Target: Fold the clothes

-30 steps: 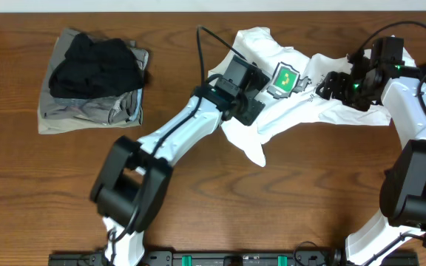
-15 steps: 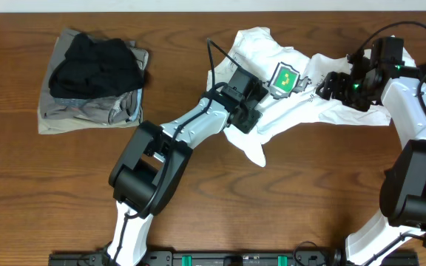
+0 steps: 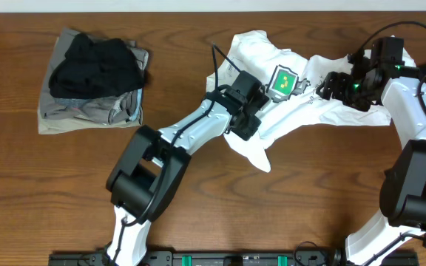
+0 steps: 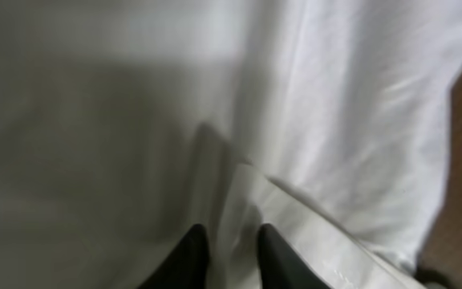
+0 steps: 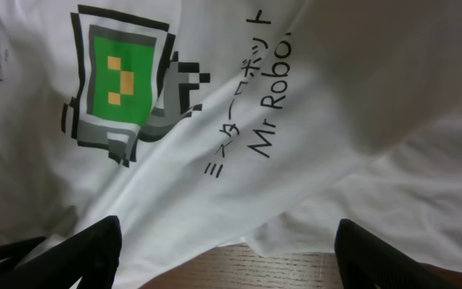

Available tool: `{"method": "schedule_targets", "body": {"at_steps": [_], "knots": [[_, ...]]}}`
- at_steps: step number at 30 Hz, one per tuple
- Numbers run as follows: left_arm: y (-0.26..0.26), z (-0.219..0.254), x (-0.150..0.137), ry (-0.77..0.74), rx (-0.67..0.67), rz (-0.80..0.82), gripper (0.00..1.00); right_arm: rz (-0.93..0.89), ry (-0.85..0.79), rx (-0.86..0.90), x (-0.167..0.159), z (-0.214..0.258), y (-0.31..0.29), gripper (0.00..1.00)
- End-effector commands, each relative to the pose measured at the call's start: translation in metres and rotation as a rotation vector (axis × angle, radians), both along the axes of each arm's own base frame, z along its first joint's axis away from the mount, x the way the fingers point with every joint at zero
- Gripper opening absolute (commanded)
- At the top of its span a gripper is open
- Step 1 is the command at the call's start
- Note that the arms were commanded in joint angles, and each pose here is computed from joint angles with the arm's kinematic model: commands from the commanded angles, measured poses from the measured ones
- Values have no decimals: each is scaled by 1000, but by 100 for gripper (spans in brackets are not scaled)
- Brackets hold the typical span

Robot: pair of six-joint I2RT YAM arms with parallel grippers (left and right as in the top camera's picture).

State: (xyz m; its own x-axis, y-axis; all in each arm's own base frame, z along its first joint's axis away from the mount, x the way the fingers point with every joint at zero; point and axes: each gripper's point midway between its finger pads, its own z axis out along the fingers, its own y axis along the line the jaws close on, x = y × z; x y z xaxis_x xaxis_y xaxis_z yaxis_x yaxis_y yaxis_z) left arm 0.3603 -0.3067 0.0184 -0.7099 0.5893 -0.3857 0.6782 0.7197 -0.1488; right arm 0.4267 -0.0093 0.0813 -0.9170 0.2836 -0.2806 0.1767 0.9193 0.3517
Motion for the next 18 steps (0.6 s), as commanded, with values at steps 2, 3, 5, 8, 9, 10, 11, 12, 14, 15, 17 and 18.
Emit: {"method": "schedule_targets", "body": {"at_steps": [2,3,5,8,9,10,11,12,14,15,17,18], "knots": [[-3,44,4,-64,-51,7,9,7,12,-10,0,-5,2,84],[0,49,5,-74,-43,14,6,6,15,-10,-1,-6,2,84],[10,55,8,-98,-10,37,6,6,19,-9,-1,-8,2,84],[41,65,15,-142,93,110,6,6,24,-10,-1,-10,2,84],[53,68,18,-155,132,147,6,5,24,-12,-1,-10,2,84],[69,71,21,-170,182,191,6,5,24,-13,-1,-10,2,84],[84,74,24,-183,227,236,6,4,25,-16,-1,-10,1,84],[104,79,27,-197,282,295,6,3,25,-17,-1,-10,1,84],[142,86,30,-216,380,427,6,0,28,-27,-2,-11,-1,84],[164,91,29,-216,424,515,6,-3,31,-33,-2,-11,-2,83],[197,94,26,-191,467,641,6,-6,36,-44,-3,-12,-4,84],[209,94,25,-171,471,691,6,-8,40,-49,-4,-13,-5,84]]}}
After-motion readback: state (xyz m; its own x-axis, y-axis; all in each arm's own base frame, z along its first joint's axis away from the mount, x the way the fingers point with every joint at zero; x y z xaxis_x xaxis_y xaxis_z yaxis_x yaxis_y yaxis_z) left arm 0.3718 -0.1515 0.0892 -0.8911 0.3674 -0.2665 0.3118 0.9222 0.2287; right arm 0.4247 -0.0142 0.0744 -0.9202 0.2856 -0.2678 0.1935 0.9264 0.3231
